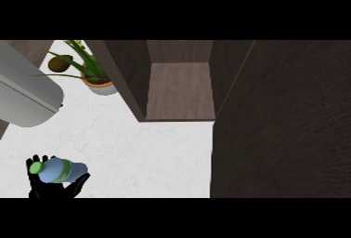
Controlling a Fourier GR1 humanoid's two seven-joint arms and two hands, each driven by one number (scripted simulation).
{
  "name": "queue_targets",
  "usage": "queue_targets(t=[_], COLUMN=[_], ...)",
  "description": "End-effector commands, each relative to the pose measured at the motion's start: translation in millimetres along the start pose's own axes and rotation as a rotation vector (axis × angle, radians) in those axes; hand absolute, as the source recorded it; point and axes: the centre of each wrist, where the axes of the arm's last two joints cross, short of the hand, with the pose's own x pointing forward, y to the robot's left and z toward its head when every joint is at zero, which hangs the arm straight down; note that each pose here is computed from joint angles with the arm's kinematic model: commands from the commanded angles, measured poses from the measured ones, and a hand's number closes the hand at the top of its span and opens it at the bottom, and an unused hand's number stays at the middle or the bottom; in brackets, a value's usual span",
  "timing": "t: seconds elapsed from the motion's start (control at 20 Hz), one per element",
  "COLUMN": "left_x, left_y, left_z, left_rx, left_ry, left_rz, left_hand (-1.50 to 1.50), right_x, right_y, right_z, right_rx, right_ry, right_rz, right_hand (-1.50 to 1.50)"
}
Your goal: Pick up the bottled water, place it into the cabinet and close the cabinet
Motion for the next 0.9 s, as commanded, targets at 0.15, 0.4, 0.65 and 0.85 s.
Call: queue_targets(t=[0.15, 0.4, 0.65, 0.85], left_x=[-7, -1, 10, -10], left_y=[-13, -14, -17, -80], left_z=[-3, -17, -25, -23], left_rx=[-0.015, -0.010, -0.011, -0.258], left_ry=[-0.024, -0.055, -0.157, -0.079], left_rz=[0.086, 0.086, 0.039, 0.087], left_hand=[1.50, 1.50, 1.50, 1.50], right_x=[35, 32, 35, 16], right_y=[-3, -2, 7, 3], right_z=[-1, -6, -4, -4], right_rx=[0.024, 0.043, 0.009, 0.024], right_ry=[-0.058, -0.066, -0.077, -0.079], right_rz=[-0.010, -0.003, -0.005, -0.005], right_hand=[-1.50, -1.50, -1.50, -1.50])
